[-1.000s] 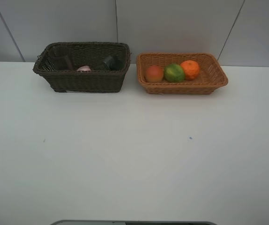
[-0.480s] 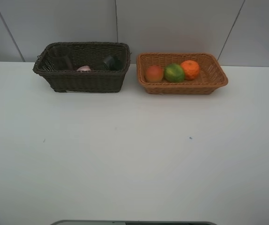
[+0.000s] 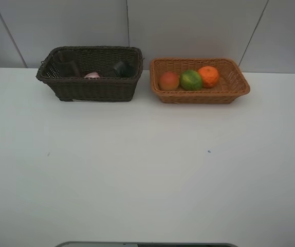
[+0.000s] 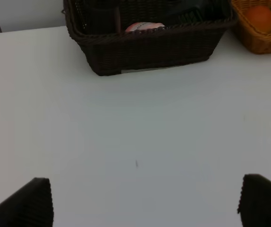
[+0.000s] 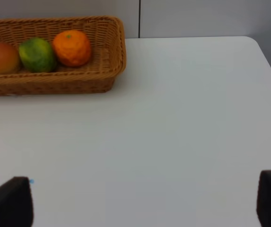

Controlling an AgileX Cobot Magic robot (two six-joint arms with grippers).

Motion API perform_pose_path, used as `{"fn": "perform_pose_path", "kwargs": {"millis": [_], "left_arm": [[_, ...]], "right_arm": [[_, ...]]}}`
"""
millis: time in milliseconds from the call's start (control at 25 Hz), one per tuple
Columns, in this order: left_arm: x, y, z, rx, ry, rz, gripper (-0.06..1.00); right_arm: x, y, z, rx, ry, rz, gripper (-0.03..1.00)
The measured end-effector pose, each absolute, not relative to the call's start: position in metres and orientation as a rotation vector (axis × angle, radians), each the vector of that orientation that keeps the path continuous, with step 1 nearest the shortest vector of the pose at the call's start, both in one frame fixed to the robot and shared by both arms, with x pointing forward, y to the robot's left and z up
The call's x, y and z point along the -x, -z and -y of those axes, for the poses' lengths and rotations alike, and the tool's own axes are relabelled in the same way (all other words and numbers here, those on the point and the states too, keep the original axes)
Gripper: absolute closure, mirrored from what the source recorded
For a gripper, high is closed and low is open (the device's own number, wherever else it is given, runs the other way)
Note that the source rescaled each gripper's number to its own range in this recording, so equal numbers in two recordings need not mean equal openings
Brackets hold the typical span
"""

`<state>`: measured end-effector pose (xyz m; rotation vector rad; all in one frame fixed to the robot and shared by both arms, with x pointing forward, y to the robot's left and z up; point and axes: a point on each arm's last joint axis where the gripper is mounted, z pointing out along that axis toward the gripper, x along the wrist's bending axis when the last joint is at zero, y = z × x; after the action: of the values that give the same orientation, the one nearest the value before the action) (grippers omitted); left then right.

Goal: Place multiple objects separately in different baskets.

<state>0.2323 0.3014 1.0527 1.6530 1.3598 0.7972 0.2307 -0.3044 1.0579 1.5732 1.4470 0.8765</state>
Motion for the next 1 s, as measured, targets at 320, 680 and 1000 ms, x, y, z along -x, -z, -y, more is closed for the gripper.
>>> {"fn": "perform_pose_path", "kwargs": {"millis": [320,680,1000], "left_arm": [[-0.2322,-1.0527,-0.3013,-1.644,-0.806,-1.374,-0.06],[-0.2321,-1.0527,-0.3004,-1.559,-0.888,-1.504,-0.06],[-0.2321,-1.0527,-0.3003,-1.556,-0.891,-1.509,-0.06]], "right_arm": [[-0.2307,-1.0579,0.3044,-1.573,-0.877,-1.447,-0.03],[-0.2307,-1.0579,0.3044,-1.573,-0.877,-1.447,-0.03],[-0.2307,-1.0579,0.3044,-1.573,-0.877,-1.447,-0.03]]}}
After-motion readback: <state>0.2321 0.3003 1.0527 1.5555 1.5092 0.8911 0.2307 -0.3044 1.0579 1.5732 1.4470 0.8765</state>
